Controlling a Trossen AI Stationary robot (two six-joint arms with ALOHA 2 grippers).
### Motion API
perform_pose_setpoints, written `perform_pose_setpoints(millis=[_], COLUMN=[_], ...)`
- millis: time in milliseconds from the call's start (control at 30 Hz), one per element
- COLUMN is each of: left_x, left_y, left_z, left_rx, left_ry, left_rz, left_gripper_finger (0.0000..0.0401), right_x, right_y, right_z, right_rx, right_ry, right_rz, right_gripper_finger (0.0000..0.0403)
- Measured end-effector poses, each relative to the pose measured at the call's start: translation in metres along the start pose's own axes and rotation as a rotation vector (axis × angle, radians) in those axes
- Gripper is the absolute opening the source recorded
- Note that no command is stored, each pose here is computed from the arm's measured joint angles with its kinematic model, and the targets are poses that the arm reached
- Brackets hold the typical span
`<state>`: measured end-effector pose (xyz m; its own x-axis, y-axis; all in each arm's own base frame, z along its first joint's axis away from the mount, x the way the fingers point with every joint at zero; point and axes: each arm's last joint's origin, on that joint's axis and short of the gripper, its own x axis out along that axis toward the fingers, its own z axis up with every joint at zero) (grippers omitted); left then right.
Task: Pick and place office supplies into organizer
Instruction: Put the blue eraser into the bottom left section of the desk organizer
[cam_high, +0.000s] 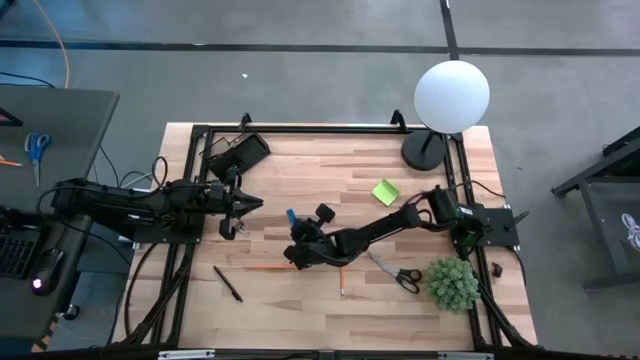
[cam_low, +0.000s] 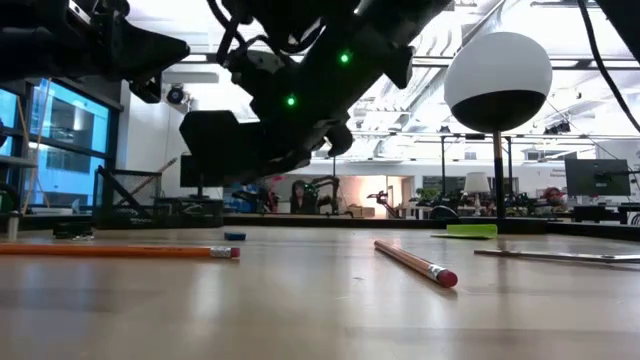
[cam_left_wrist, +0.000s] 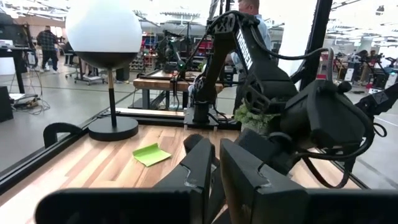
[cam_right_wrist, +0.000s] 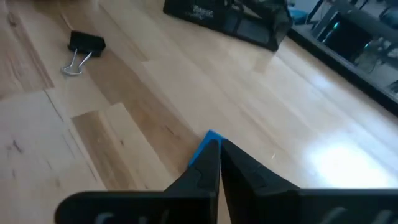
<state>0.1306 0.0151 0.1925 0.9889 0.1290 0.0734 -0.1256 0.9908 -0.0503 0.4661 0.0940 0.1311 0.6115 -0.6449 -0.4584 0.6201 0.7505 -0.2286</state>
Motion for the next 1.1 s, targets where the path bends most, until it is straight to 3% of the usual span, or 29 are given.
perform_pose_setpoints(millis=[233,533,700,900,1100], left_x=[0.0,0.0,0.0,0.0,0.0], left_y=[0.0,0.0,0.0,0.0,0.0], left_z=[0.0,0.0,0.0,0.0,0.0], left_rx=[0.0,0.0,0.0,0.0,0.0], left_ry=[-0.001,-0.002,-0.002,-0.003,-0.003], left_rz=[0.0,0.0,0.0,0.0,0.001], left_gripper_finger=[0.0024,0.0024,0.0024,0.0024,0.0024], right_x=[0.029,0.057,0.062,0.065,0.07], right_y=[-0.006,-0.006,-0.008,-0.015,-0.011], right_z=[-0.017,-0.024,-0.02,-0.027,-0.033], right_rx=[0.135,0.286,0.292,0.299,0.292], right_ry=[0.077,0.03,0.032,0.096,0.079], right_rz=[0.014,0.035,0.079,0.037,0.034], right_gripper_finger=[0.0046,0.0183,0.0237,0.0246,0.0208])
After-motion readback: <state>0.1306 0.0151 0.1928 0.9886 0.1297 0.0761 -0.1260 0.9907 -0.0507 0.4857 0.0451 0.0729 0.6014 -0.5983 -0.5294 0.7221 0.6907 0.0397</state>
